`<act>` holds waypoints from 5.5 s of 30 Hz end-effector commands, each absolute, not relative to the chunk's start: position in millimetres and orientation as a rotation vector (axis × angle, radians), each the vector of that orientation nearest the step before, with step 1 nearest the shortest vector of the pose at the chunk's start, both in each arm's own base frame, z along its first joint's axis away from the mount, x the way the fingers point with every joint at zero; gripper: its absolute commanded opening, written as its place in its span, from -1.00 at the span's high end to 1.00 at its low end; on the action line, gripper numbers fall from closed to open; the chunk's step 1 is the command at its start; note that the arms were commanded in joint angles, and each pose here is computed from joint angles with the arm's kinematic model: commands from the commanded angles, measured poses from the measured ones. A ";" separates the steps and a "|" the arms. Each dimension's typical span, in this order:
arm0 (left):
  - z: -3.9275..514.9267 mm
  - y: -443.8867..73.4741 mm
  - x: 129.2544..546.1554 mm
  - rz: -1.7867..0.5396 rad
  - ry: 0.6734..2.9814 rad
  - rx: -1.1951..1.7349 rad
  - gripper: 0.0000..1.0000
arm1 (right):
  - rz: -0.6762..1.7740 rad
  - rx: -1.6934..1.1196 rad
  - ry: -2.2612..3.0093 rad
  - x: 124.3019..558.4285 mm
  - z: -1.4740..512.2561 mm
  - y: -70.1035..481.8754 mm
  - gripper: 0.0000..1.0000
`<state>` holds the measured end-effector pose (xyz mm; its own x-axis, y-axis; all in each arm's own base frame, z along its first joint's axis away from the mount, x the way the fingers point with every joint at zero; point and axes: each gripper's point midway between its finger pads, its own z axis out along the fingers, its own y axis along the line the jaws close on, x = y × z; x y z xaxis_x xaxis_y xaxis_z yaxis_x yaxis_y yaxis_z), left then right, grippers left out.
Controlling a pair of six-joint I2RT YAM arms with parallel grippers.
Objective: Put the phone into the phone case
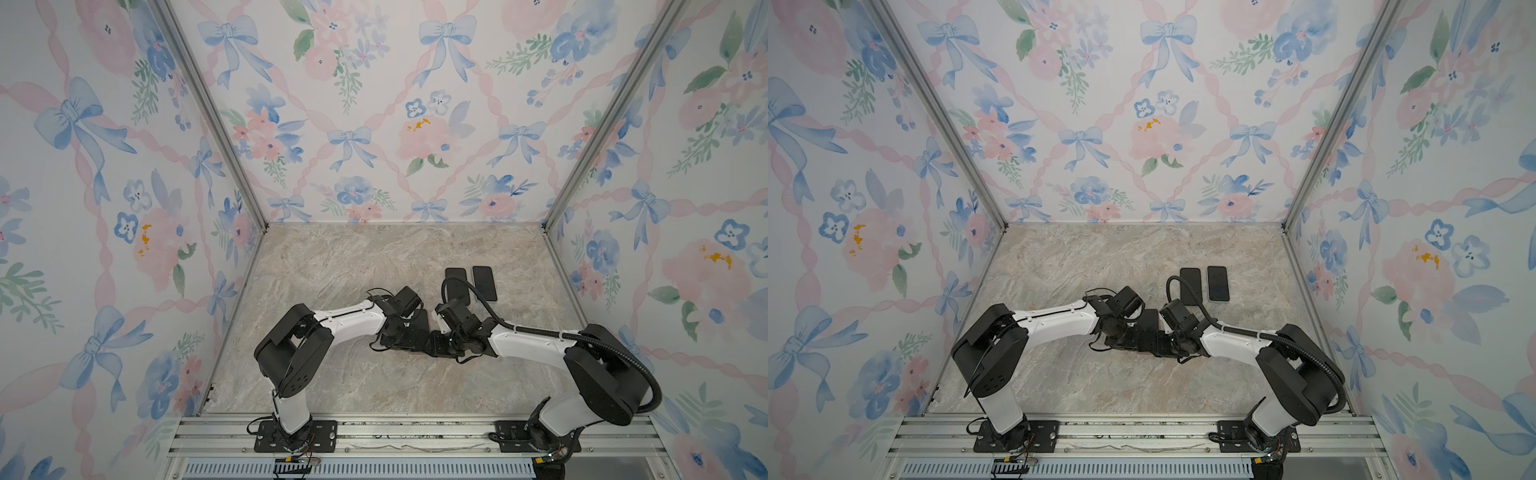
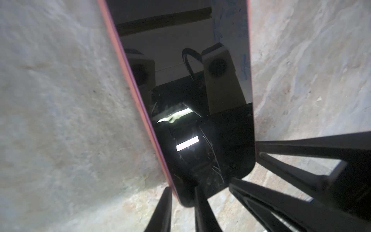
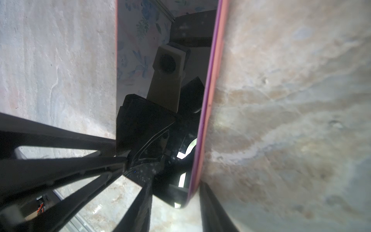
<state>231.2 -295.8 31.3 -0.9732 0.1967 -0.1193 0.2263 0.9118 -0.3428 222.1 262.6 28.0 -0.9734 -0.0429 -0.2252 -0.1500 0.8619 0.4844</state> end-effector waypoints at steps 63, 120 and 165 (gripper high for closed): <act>35.2 -273.8 239.6 -0.483 2.999 0.269 0.39 | 0.643 -0.223 2.799 229.4 49.1 260.8 0.29; 27.1 -300.8 229.4 -0.956 2.949 0.166 0.40 | 0.814 -0.177 2.829 219.0 29.5 284.9 0.74; 36.9 -281.7 228.1 -0.978 2.912 0.109 0.39 | 0.653 -0.167 2.811 228.8 47.3 253.0 0.67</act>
<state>229.2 -283.4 26.6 -0.9965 0.0443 -0.0716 0.0777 0.8115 -0.5791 227.3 260.5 38.8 -0.9674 -0.0477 -0.2487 -0.1562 0.8854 0.4378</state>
